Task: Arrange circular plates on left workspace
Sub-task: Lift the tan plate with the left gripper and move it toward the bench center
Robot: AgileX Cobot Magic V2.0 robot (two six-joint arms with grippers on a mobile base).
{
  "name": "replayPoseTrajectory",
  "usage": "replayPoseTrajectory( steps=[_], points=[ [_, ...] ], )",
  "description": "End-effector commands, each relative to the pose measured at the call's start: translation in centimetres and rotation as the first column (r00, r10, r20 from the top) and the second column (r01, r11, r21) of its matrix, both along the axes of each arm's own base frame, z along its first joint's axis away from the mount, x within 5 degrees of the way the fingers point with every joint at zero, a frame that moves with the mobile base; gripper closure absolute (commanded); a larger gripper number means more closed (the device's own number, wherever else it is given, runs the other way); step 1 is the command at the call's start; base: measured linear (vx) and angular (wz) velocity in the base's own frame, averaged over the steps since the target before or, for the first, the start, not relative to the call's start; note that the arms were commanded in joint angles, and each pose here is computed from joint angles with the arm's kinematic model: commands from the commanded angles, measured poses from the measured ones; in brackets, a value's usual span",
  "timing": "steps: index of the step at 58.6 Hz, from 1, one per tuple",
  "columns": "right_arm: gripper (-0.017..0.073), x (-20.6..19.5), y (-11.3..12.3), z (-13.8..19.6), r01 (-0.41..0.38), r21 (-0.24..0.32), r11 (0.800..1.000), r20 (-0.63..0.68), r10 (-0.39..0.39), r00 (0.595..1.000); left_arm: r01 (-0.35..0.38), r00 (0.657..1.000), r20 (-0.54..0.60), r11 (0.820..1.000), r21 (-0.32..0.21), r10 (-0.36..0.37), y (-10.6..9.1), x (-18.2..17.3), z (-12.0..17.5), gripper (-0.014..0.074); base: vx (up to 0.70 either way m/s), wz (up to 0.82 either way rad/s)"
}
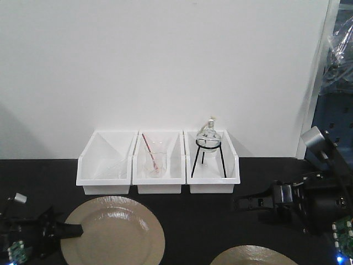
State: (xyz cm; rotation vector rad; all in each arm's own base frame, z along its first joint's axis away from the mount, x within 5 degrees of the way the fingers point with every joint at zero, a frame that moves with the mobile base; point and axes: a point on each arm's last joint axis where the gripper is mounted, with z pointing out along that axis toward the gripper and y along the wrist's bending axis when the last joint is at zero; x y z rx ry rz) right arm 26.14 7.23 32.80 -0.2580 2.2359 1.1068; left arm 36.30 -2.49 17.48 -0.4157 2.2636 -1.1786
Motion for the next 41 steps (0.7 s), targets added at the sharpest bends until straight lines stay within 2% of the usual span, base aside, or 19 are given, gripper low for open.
replayPoseTrajectory(
  steps=[1,13,22,34,41],
  points=[
    [-0.0034,-0.2,0.0,2.0,0.018,0.057,0.998,0.060,-0.021,0.998,-0.031,0.994,0.095,0.984,-0.177,0.049,-1.8,1.9,4.2,0.0594,0.00,0.00],
    [-0.0034,-0.2,0.0,2.0,0.016,0.057,0.998,0.060,-0.020,0.998,0.025,0.997,0.081,0.983,-0.180,-0.010,-5.3,4.2,3.4,0.0594,0.00,0.00],
    [-0.0034,-0.2,0.0,2.0,0.015,0.058,0.998,0.059,-0.018,0.998,0.046,0.998,0.046,0.979,-0.198,-0.038,-7.0,5.3,2.1,0.0594,0.00,0.00],
    [-0.0034,-0.2,0.0,2.0,0.013,0.055,0.998,0.059,-0.016,0.998,0.048,0.999,0.030,0.982,-0.183,-0.043,-7.9,6.0,1.1,0.0589,0.00,0.00],
    [-0.0034,-0.2,0.0,2.0,0.009,0.055,0.998,0.057,-0.012,0.998,0.021,0.999,0.032,0.991,-0.129,-0.017,-7.7,6.1,0.7,0.0554,0.00,0.00]
  ],
)
